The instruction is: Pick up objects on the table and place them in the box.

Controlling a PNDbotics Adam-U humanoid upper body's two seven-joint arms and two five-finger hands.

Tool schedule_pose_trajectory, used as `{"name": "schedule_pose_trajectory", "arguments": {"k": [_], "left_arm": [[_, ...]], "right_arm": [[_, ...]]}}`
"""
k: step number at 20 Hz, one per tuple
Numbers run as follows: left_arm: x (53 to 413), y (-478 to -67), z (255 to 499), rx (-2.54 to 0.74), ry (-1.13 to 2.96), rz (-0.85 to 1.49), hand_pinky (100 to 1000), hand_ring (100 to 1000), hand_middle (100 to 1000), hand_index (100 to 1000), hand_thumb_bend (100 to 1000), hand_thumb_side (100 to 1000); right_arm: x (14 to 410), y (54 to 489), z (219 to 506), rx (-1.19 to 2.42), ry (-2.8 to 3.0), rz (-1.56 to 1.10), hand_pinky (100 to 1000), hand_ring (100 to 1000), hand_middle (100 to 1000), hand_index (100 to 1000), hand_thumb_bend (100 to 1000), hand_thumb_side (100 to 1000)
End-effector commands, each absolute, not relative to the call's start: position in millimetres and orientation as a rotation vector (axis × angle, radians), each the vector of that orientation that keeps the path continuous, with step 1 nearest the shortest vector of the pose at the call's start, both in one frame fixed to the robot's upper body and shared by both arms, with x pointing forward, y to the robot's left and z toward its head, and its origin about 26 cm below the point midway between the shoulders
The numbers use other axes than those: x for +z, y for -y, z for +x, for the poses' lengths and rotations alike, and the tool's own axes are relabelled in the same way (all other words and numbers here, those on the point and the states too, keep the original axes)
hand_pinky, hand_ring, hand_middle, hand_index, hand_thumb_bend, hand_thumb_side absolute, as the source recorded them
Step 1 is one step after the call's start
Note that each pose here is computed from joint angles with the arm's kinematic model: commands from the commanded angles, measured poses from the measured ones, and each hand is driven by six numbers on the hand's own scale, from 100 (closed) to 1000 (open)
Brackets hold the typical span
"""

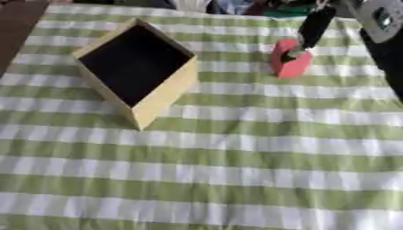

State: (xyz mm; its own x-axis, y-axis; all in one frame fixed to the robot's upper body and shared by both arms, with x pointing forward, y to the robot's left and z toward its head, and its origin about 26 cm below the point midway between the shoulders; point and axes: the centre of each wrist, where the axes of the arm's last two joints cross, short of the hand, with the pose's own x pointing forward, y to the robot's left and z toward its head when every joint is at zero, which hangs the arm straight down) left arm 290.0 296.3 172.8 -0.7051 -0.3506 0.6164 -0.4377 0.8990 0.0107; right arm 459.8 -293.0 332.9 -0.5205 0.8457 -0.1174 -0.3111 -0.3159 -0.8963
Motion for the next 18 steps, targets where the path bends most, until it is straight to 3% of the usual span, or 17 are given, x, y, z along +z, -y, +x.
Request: {"name": "schedule_pose_trajectory", "arguments": {"k": [1, 18], "left_arm": [[179.8, -296.9, 288.0, 0.157, 2.449, 0.570, 1000, 495, 516, 768, 100, 136], [178.8, -294.6, 288.4, 0.164, 2.449, 0.554, 1000, 491, 515, 767, 100, 147]], "right_arm": [[345.5, 306.2, 455.0, 1.933, 1.086, -0.816, 1000, 1000, 970, 1000, 540, 218], [340.8, 320.0, 459.7, 1.857, 0.971, -0.904, 1000, 1000, 956, 1000, 527, 223]]}}
